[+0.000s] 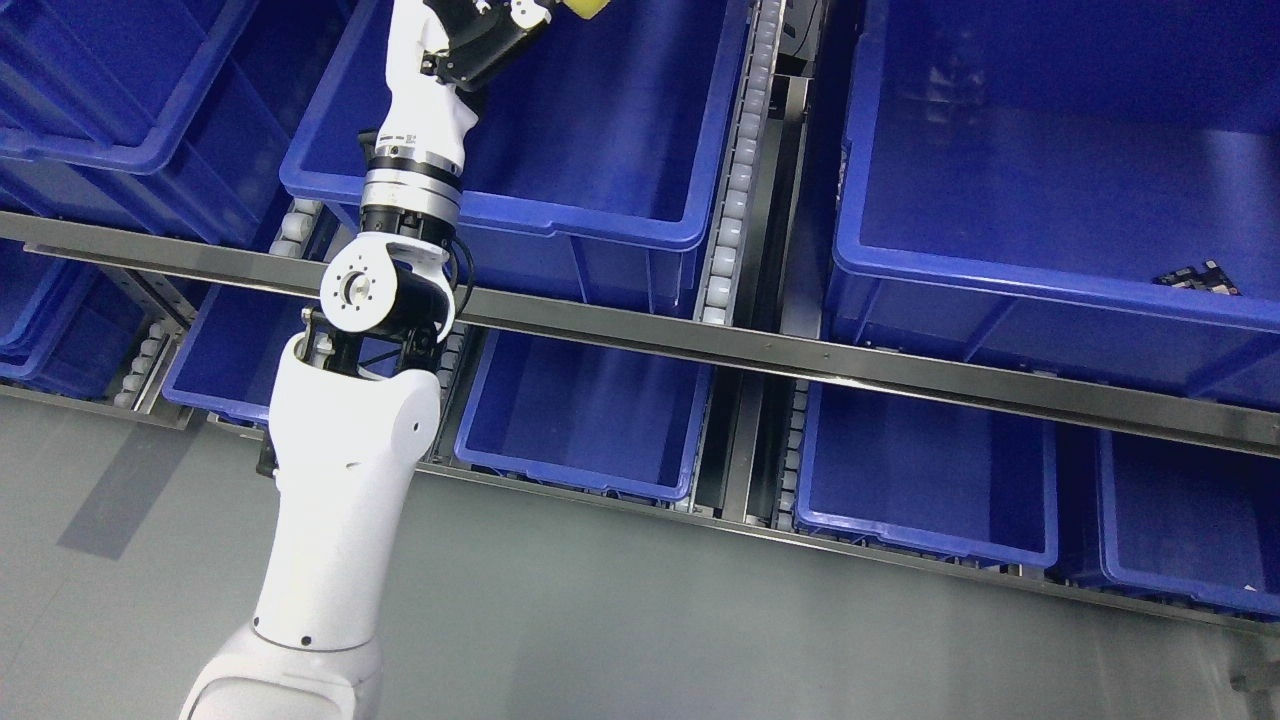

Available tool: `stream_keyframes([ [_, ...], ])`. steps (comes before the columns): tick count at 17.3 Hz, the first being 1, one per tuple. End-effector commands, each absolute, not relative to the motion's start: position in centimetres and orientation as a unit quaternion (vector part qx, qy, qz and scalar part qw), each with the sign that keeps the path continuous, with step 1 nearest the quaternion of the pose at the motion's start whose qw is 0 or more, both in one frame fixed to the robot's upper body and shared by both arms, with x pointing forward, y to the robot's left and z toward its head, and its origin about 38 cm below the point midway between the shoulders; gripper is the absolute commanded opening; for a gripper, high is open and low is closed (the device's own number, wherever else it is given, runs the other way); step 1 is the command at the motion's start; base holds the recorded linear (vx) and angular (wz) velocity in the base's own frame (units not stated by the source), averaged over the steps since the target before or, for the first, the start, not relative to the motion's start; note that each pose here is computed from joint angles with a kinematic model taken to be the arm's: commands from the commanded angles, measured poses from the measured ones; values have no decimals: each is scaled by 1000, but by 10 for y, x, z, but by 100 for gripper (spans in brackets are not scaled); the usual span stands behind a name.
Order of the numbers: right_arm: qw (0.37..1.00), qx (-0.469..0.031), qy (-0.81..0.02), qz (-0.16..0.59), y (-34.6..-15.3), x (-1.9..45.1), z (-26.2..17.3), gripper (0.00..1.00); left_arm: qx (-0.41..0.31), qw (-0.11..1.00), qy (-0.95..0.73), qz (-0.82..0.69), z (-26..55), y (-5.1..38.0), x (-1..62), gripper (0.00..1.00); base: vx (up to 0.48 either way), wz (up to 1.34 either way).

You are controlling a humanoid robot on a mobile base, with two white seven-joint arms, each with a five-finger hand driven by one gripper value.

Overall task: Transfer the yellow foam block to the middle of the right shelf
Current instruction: 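Open the left hand to drop the cube into the bin, then withdraw the open left hand up from the bin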

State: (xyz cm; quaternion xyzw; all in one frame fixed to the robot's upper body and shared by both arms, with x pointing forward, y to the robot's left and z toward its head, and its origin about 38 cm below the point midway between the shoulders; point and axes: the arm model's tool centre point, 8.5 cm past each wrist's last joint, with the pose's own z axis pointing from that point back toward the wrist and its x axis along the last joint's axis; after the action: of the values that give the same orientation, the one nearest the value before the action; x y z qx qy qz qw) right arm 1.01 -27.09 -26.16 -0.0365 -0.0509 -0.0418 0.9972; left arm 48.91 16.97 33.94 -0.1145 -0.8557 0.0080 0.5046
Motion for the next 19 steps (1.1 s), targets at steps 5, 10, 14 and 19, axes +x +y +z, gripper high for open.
stream_keyframes([
  [5, 996, -45, -61, -41, -283, 18, -260, 100, -61, 597, -799, -48, 330, 142, 525, 100, 0, 0],
  [10, 996, -46, -60, -41, -283, 17, -261, 100, -126, 468, -872, -69, 341, 136, 495, 100, 0, 0],
  [14, 996, -46, -60, -41, -283, 17, -261, 100, -167, 425, -882, -112, 317, 160, 460, 100, 0, 0],
  [19, 996, -45, -61, -41, -283, 18, -260, 100, -138, 423, -892, -86, 301, 208, 435, 100, 0, 0],
])
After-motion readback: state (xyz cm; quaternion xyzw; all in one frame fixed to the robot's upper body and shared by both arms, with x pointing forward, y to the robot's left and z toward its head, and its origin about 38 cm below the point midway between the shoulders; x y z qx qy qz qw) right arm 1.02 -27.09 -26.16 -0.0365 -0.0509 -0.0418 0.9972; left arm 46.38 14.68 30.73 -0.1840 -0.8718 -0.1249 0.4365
